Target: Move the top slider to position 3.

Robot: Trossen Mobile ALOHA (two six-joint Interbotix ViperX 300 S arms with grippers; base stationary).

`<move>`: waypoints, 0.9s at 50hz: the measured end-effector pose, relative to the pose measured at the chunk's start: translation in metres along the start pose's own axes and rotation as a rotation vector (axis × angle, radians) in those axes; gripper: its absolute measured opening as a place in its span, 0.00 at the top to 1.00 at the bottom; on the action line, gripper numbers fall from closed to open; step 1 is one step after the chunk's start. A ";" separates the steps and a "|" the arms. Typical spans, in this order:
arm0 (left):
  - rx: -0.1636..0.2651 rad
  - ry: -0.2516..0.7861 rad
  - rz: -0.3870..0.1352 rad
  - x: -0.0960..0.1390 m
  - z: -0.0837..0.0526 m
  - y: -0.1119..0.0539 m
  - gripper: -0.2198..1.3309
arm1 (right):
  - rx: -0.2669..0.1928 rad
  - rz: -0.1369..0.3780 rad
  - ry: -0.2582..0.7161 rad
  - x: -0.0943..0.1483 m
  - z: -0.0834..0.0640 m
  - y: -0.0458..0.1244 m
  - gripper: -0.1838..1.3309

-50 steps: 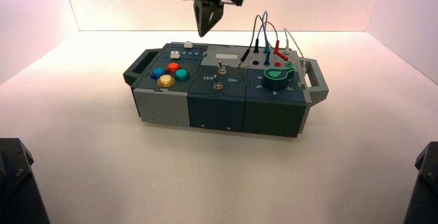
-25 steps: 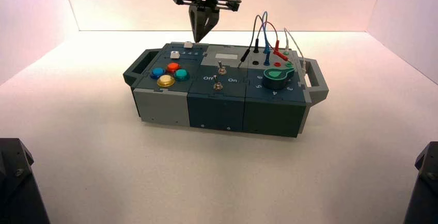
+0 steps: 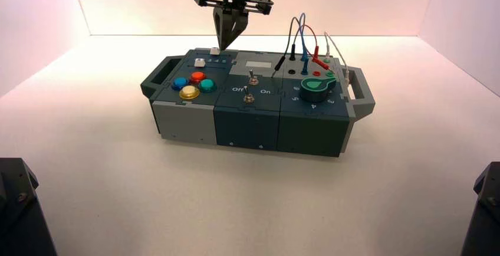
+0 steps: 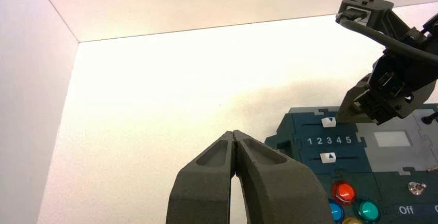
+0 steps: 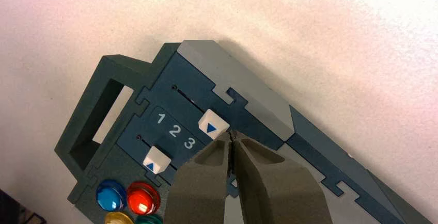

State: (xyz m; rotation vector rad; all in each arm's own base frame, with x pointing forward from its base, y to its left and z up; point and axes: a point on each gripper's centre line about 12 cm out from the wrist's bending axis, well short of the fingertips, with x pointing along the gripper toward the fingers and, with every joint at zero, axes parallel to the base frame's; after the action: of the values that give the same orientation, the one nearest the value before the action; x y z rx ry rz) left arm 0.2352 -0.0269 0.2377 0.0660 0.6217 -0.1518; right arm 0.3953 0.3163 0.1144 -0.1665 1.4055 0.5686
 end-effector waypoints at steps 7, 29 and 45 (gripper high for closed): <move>0.000 0.000 0.000 0.000 0.000 0.000 0.97 | 0.003 0.003 0.000 0.000 0.000 0.001 0.97; -0.001 0.000 -0.001 0.000 0.000 0.000 0.97 | 0.002 0.011 0.006 0.002 -0.003 0.007 0.97; 0.000 0.002 0.000 0.000 0.000 0.000 0.97 | 0.001 0.015 0.016 0.004 -0.006 0.009 0.97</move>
State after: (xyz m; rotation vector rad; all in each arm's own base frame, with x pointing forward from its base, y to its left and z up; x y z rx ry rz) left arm 0.2351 -0.0269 0.2375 0.0660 0.6232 -0.1521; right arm 0.3860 0.3229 0.1115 -0.1607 1.4239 0.5799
